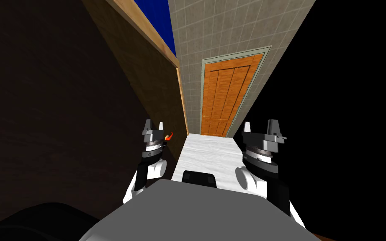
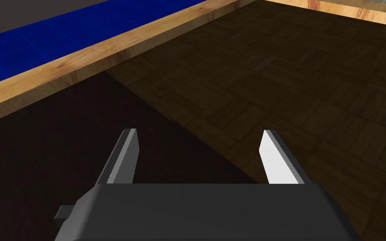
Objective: Pull the door open
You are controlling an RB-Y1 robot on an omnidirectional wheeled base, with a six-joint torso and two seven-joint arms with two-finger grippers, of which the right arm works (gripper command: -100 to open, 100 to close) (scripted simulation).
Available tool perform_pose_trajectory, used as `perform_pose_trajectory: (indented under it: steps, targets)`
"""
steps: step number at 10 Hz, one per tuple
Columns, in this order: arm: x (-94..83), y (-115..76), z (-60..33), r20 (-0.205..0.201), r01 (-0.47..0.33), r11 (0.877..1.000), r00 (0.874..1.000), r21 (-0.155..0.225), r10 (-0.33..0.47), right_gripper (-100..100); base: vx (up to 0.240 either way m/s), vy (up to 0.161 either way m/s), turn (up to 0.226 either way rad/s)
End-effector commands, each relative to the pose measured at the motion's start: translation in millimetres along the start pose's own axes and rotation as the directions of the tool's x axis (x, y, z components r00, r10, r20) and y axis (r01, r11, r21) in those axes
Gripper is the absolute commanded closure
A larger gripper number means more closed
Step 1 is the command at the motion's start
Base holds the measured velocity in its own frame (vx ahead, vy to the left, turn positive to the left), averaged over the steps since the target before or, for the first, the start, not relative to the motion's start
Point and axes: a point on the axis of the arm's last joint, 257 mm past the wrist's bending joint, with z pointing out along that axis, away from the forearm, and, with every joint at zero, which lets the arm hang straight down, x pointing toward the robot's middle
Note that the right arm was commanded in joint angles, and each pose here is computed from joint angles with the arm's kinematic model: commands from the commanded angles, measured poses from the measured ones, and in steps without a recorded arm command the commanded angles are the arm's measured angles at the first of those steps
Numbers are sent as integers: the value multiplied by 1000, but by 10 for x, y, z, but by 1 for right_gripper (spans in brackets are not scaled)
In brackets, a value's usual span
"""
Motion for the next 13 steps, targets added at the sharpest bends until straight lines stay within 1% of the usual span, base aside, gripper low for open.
perform_pose_trajectory:
  steps: [1, 4, 5, 6, 7, 13]
  targets:
    - [12, -112, -29, -11, 3, 1000, 1000, 20, -3, -100, 81, -4, -1]
    - [33, -344, -95, -32, 11, 998, 999, 61, -9, -100, 179, -7, 5]
    - [40, -446, -127, -40, 15, 997, 999, 79, -12, -100, 176, 4, -2]
    - [42, -497, -144, -44, 17, 996, 999, 88, -13, -100, 145, 19, 3]
    - [47, -599, -178, -53, 22, 994, 998, 105, -16, -100, 156, 22, -2]
    - [53, -955, -311, -78, 39, 985, 997, 166, -27, -100, 105, -2, 1]
